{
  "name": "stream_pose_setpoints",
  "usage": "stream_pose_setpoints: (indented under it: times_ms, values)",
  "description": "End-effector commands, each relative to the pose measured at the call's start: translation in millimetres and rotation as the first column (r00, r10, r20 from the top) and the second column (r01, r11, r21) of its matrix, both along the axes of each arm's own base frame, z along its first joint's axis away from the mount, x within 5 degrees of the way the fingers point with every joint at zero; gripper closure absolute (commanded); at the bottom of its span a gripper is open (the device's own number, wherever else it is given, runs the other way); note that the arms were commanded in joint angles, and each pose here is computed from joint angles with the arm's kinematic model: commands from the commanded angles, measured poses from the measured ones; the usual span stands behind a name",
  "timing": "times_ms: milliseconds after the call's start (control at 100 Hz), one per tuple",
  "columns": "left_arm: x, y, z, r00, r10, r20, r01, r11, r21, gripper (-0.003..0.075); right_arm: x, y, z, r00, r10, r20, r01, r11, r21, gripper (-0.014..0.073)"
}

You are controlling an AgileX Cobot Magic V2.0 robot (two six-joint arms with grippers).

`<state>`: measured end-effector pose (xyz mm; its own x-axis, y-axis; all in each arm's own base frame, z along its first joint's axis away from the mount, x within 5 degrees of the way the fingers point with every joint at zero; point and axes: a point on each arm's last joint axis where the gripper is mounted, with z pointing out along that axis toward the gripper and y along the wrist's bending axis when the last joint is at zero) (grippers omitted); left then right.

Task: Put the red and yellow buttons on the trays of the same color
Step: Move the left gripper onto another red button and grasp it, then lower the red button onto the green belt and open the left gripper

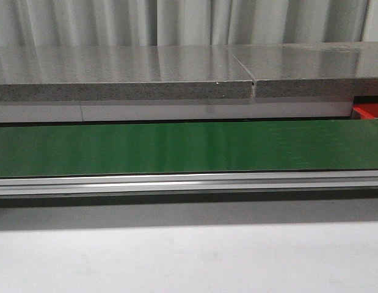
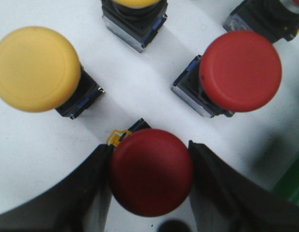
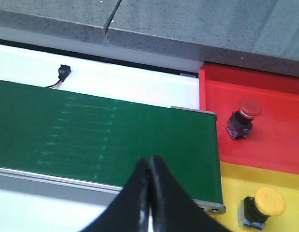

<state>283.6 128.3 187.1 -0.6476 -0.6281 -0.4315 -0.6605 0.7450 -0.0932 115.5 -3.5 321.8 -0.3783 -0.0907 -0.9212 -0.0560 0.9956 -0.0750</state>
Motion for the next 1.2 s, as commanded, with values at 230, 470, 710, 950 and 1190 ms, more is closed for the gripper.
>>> stream_pose_setpoints:
  times_ms: [230, 470, 710, 950, 1190]
  values:
    - [-6, -3, 50, 0.987, 0.013, 0.159, -0.021, 0.999, 0.045, 0.0739, 1, -1, 14, 0.996, -0.016, 0.089, 0.016, 1.000, 0.000, 0.0662]
    - [-22, -34, 105, 0.944, -0.105, 0.314, 0.065, 0.989, 0.134, 0.0739, 1, -1, 14, 0.996, -0.016, 0.089, 0.016, 1.000, 0.000, 0.0662]
    - [-15, -66, 133, 0.911, -0.283, 0.301, 0.230, 0.953, 0.198, 0.0739, 1, -1, 14, 0.996, -0.016, 0.089, 0.016, 1.000, 0.000, 0.0662]
    - [-3, -84, 127, 0.895, -0.347, 0.280, 0.303, 0.934, 0.188, 0.0739, 1, -1, 14, 0.996, -0.016, 0.089, 0.016, 1.000, 0.000, 0.0662]
    - [11, -89, 104, 0.910, -0.346, 0.226, 0.325, 0.937, 0.129, 0.0739, 1, -1, 14, 0.996, -0.016, 0.089, 0.016, 1.000, 0.000, 0.0662]
